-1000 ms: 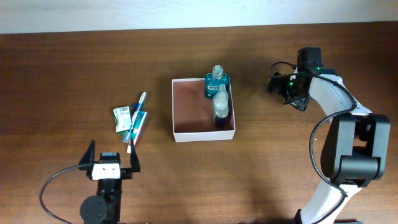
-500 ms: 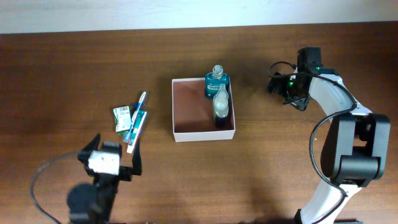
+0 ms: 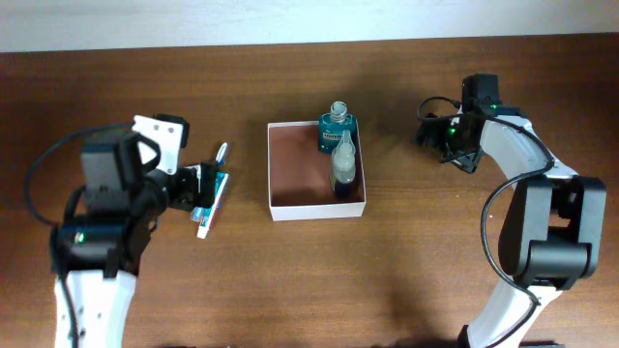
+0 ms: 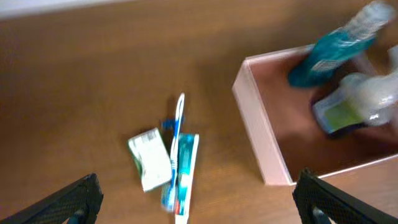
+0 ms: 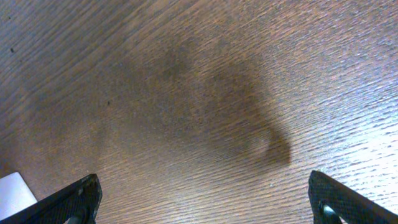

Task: Pack container
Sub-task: 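Move the left gripper down onto the green Dettol soap bar and grasp it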

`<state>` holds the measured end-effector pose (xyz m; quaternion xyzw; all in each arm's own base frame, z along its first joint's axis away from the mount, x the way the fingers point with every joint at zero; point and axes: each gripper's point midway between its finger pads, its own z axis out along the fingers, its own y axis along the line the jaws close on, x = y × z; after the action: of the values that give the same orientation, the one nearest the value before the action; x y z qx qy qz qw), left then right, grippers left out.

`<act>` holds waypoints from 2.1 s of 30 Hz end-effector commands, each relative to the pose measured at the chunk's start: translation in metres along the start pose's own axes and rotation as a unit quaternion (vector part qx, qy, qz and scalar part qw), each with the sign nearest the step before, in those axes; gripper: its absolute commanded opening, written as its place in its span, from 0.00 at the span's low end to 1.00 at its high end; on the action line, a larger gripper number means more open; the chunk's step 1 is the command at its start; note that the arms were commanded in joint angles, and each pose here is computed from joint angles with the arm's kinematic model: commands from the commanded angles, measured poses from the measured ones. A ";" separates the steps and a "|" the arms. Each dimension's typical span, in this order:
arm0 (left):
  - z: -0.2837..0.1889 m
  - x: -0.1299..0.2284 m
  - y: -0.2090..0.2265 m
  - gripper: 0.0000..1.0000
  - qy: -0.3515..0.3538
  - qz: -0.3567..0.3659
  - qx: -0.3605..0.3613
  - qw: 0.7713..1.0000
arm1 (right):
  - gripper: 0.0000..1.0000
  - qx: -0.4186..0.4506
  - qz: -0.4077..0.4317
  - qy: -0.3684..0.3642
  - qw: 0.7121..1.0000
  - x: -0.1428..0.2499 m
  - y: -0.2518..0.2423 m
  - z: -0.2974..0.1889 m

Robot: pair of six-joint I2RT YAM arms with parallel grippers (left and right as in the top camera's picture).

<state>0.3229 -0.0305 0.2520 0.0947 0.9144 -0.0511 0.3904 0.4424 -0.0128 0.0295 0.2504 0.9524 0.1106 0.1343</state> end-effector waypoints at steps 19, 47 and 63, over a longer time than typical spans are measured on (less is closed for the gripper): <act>0.148 0.097 0.078 0.99 0.212 -0.218 -0.077 0.950 | 0.99 0.007 0.001 0.002 1.000 0.001 -0.004 0.003; 0.207 0.118 0.101 0.98 0.215 -0.163 -0.098 0.958 | 0.99 0.007 0.001 0.002 1.000 0.000 -0.004 0.003; 0.226 0.142 0.083 0.66 0.254 -0.111 -0.067 0.958 | 0.99 0.007 0.001 0.002 1.000 0.000 -0.004 0.003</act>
<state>0.4047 0.0363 0.0008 -0.0362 0.9875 0.0004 0.1532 0.4424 -0.0128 0.0295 0.2502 0.9524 0.1105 0.1343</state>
